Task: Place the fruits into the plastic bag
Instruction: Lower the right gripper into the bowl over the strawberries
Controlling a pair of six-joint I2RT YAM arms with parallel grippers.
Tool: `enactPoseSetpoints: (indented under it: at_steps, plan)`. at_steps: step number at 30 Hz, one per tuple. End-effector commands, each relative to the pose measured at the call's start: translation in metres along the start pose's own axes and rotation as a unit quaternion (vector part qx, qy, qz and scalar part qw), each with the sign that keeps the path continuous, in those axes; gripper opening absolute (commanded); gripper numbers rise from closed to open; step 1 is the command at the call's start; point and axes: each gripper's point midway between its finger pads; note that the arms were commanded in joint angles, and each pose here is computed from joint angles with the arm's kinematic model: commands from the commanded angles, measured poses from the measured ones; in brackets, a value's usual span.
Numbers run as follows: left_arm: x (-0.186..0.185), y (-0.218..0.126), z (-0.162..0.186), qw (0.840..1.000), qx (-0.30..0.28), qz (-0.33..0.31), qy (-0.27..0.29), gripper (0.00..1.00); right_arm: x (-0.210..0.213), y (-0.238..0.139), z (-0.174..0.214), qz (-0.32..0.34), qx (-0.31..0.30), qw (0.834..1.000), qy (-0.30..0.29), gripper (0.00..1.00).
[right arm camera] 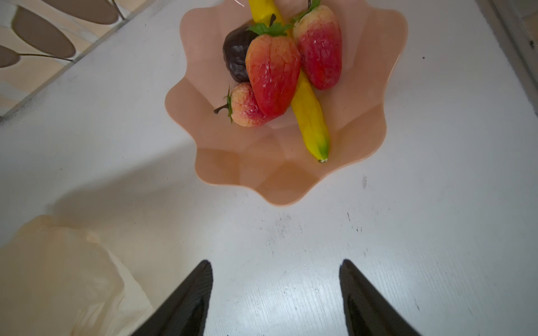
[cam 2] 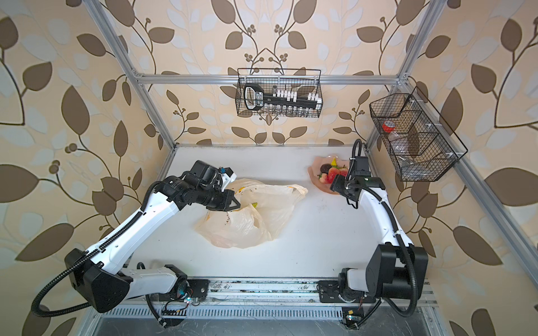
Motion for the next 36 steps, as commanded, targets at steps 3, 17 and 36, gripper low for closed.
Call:
enactPoseSetpoints:
  at_steps: [3,17,36]
  plan:
    - [-0.007,-0.011,-0.001,1.000,-0.014,0.001,0.016,0.00,-0.004,0.016,-0.029,0.045,-0.018,0.998,-0.042,0.67]
    - [-0.007,-0.011,-0.003,1.000,-0.013,0.001,0.011,0.00,0.018,0.080,-0.061,0.031,0.018,0.999,-0.002,0.68]
    - [-0.005,-0.008,-0.004,1.000,-0.008,0.000,-0.001,0.00,0.020,0.143,-0.075,0.045,0.037,0.997,0.052,0.66]
Point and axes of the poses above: each gripper's point midway between its finger pads, its own y axis out along the fingers, its own x axis along the line the jaws close on, z = x × y, and after that the axes turned 10 degrees about y, right-handed
